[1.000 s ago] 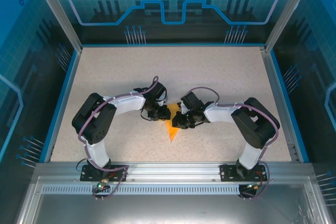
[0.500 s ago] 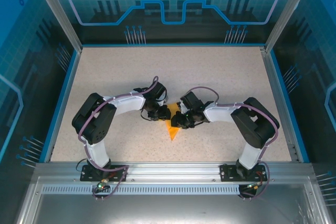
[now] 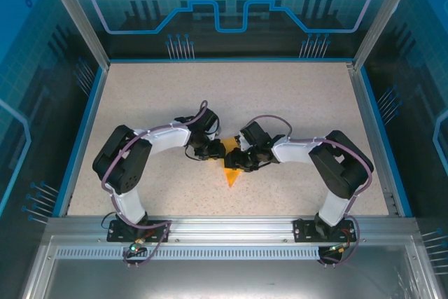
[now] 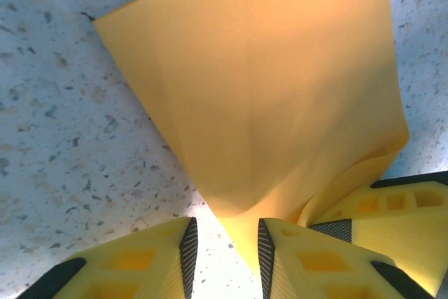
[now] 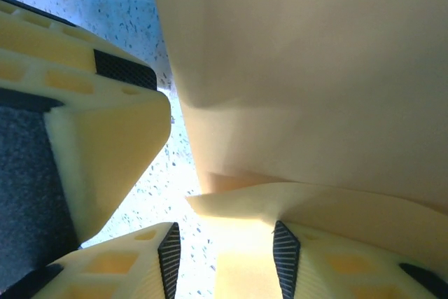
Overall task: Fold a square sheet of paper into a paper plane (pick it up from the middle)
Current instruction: Third fold the triangle at the center of the table.
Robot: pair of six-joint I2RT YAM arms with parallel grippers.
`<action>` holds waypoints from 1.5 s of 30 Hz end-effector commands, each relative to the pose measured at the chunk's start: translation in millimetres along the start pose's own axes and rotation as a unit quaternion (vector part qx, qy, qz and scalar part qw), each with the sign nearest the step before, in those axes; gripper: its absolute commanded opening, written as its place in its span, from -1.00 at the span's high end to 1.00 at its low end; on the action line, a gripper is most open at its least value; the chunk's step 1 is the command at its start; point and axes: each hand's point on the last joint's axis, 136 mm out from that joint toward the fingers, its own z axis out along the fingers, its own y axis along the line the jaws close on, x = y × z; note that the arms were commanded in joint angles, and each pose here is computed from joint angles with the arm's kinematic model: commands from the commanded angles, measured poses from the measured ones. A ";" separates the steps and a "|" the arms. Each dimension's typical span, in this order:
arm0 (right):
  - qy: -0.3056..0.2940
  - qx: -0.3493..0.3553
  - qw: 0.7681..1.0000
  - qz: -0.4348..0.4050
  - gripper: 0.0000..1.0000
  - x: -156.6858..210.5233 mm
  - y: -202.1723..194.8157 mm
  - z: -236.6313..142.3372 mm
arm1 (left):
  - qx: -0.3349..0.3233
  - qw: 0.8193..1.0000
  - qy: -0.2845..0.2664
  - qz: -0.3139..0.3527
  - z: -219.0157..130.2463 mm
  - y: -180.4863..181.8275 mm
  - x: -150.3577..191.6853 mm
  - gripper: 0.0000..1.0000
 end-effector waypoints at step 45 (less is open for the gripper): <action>0.004 0.030 0.999 0.013 0.88 15.0 -23.3 6.6 | 0.069 0.996 0.036 -0.034 12.6 -12.6 29.8 0.44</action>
